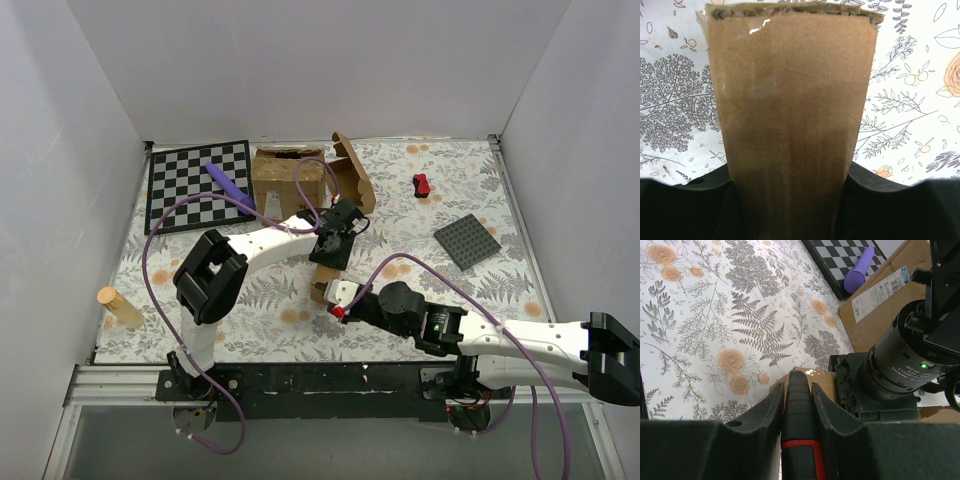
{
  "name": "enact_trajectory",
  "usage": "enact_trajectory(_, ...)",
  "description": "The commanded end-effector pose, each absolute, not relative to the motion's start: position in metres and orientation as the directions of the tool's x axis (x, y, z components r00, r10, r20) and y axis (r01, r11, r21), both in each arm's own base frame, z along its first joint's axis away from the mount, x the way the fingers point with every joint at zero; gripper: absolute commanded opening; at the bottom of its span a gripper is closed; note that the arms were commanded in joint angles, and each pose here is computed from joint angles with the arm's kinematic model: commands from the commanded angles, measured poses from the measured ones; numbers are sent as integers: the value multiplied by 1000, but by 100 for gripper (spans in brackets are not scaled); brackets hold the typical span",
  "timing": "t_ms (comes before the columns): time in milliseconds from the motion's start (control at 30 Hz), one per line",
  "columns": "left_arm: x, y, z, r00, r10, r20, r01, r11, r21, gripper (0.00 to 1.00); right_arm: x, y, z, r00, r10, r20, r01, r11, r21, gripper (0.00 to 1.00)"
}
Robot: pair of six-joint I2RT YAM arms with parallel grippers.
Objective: Unpack the express box
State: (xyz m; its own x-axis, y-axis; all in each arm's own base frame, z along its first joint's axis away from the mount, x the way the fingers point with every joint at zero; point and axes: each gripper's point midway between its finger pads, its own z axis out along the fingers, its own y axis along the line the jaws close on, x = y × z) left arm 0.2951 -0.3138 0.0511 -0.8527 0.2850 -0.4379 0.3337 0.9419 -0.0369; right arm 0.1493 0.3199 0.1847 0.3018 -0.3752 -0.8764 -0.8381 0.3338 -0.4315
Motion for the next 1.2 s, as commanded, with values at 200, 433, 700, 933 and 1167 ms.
enact_trajectory(200,282,-273,28,-867,365,-340,346,931,118,0,156,286,146,205,-543,-814,-829,345,-439,1)
enact_trajectory(433,283,-272,28,-870,356,-342,333,934,125,0,155,281,144,180,-564,-806,-834,348,-429,1)
enact_trajectory(700,282,-269,27,-871,360,-336,334,933,134,0,160,275,163,186,-533,-825,-806,398,-438,1)
enact_trajectory(933,282,-271,26,-873,354,-336,329,935,131,0,156,286,203,229,-435,-871,-814,405,-417,1)
enact_trajectory(1167,286,-272,29,-872,348,-344,320,938,137,0,152,295,267,267,-276,-923,-814,448,-370,1)
